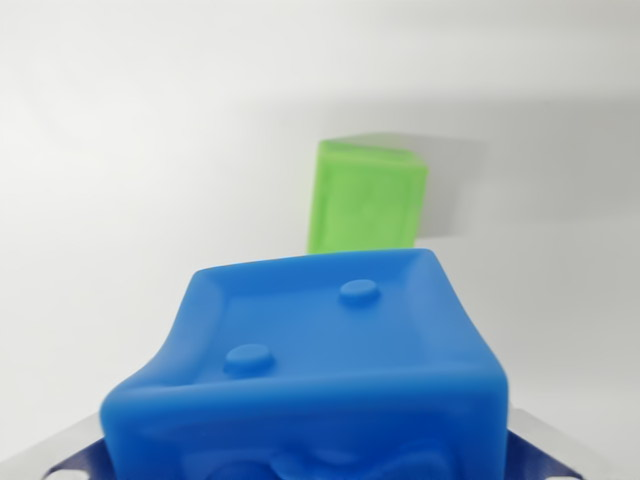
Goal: Stack cube
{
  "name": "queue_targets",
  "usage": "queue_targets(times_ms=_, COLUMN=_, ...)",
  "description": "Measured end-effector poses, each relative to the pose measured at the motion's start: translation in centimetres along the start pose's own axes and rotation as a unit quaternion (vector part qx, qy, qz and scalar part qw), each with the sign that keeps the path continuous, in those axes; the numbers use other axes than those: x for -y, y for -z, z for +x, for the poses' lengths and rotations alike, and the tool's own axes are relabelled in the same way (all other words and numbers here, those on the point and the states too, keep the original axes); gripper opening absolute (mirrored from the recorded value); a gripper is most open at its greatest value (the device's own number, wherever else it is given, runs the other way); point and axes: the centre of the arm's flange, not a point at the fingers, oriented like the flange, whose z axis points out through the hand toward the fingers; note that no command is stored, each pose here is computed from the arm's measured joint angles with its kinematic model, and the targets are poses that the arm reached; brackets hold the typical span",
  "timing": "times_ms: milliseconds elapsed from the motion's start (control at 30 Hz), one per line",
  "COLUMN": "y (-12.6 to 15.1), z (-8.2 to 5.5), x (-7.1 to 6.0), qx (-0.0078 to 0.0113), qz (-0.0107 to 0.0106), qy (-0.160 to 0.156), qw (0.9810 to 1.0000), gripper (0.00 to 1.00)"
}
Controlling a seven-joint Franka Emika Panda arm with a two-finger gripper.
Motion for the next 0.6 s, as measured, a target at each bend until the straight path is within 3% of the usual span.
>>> queue_targets(times_ms=400, y=0.3, z=1.9, x=-1.0, qx=-0.0006, qz=-0.0004, qy=-0.022, qw=0.9998, gripper=0.0)
queue_targets(times_ms=600, y=-1.5, z=2.0, x=-1.0, qx=0.0024, qz=-0.0024, qy=-0.025, qw=0.9997, gripper=0.0)
